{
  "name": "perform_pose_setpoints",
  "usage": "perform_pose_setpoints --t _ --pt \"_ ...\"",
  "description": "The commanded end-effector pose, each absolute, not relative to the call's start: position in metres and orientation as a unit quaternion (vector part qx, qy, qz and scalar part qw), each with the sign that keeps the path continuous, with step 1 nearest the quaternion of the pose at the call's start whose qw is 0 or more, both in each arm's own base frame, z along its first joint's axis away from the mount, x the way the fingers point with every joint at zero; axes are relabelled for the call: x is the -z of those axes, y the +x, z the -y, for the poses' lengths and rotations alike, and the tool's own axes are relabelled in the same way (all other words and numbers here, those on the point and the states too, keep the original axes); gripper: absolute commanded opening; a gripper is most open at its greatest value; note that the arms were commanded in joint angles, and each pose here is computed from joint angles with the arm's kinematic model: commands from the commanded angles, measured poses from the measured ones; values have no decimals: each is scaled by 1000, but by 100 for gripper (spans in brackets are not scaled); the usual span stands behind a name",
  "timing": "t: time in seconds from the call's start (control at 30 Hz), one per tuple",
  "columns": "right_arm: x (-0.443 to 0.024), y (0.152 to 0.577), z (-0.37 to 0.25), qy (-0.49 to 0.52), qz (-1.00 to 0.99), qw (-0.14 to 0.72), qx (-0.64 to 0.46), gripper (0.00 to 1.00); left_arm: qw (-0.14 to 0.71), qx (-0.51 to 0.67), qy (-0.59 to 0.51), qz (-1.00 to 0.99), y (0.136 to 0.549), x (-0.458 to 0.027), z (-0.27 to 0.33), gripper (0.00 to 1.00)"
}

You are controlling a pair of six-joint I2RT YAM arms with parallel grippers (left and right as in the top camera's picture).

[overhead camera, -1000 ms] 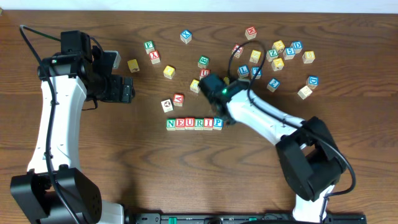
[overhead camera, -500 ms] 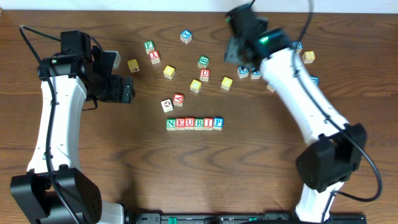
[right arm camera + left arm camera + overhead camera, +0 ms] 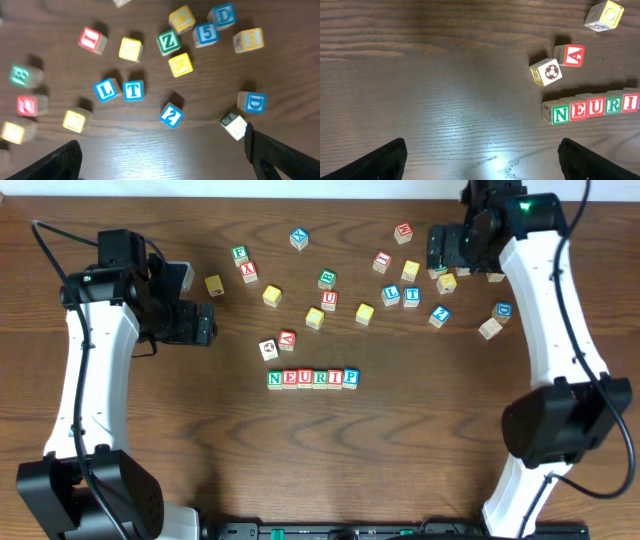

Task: Spell out NEURIPS
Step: 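Move the right gripper toward the block pile at the top right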

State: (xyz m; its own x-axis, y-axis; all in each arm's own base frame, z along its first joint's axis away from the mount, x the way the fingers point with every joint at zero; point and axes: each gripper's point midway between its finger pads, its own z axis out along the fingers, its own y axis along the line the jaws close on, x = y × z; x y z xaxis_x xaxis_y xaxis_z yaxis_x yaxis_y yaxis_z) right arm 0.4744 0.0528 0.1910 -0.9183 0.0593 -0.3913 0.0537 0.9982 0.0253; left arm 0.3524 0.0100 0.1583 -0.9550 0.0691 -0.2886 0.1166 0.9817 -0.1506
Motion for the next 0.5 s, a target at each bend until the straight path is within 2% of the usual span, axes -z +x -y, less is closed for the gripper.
perform_pose_setpoints --t 0.0,0.23,0.47 --pt "-161 490 -55 -35 -983 174 37 99 158 85 56 -982 355 -169 -8 95" --pt "-135 521 -70 -108 -981 152 53 99 157 85 56 -982 355 -169 -8 95" --pt "-116 533 -82 -231 -960 142 66 99 158 85 56 -982 355 -169 -8 95"
